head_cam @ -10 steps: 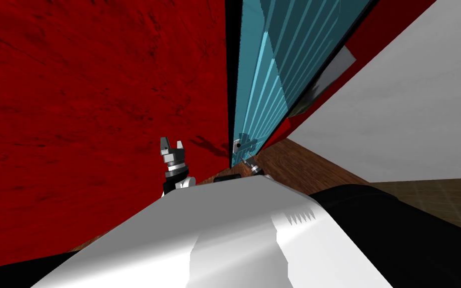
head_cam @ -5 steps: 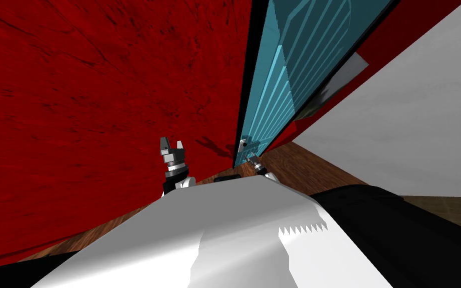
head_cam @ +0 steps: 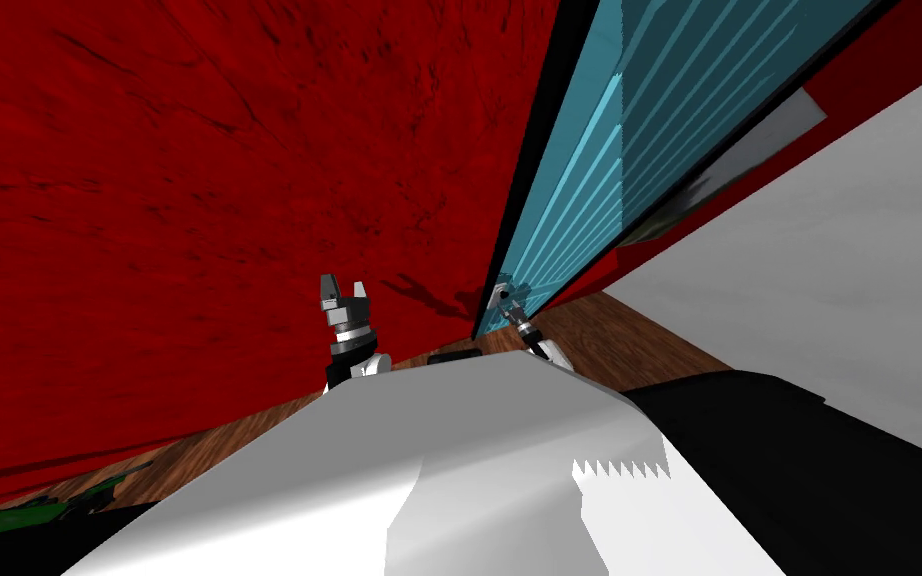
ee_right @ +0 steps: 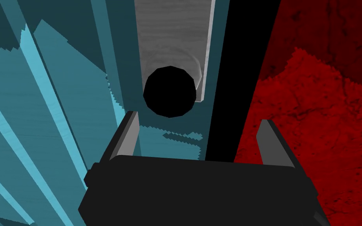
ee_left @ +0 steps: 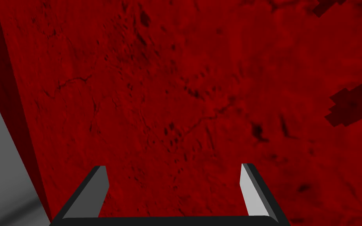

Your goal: Pull the door open

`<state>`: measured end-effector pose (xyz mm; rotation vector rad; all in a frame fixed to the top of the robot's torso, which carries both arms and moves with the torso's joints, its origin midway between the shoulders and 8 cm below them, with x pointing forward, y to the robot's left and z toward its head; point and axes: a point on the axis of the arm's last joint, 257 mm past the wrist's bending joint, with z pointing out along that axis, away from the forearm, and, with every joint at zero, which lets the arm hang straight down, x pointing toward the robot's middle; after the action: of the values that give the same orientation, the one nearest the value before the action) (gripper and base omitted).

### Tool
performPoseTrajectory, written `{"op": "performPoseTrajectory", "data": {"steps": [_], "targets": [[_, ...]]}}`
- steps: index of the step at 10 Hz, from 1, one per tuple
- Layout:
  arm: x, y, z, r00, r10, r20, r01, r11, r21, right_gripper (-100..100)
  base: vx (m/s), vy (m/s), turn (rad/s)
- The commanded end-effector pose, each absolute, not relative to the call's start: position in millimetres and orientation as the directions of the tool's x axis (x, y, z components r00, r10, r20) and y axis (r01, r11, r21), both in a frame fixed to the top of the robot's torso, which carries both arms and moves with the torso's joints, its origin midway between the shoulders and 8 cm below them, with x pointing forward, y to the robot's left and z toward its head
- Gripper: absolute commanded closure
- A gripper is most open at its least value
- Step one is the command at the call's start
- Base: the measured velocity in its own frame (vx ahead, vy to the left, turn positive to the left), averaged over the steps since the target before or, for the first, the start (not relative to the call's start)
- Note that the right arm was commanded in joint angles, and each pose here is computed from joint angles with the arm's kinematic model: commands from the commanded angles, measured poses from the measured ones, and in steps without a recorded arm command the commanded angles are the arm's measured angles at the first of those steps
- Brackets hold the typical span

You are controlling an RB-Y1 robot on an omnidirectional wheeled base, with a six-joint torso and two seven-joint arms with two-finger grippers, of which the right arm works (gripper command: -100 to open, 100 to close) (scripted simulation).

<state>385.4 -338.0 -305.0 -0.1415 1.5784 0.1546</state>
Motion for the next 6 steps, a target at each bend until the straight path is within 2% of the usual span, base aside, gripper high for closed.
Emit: {"op": "performPoseTrajectory", "data": {"steps": [1, 3, 4, 5, 6], "targets": [[391, -357, -302, -0.009, 0.012, -1.000, -0.158, 0.987, 0.014, -100, 0.140, 0.053, 0.165], [399, -383, -296, 0.001, 0.019, -1.000, -0.121, 0.993, 0.019, -100, 0.131, 0.041, 0.160], [397, -377, -297, -0.002, 0.016, -1.000, -0.132, 0.991, 0.016, -100, 0.054, 0.008, 0.039], [397, -377, -297, -0.002, 0.016, -1.000, -0.132, 0.991, 0.016, 100, -0.016, -0.008, -0.033], [397, -377, -297, -0.002, 0.016, -1.000, -0.132, 0.991, 0.016, 100, -0.014, -0.020, -0.033]]}}
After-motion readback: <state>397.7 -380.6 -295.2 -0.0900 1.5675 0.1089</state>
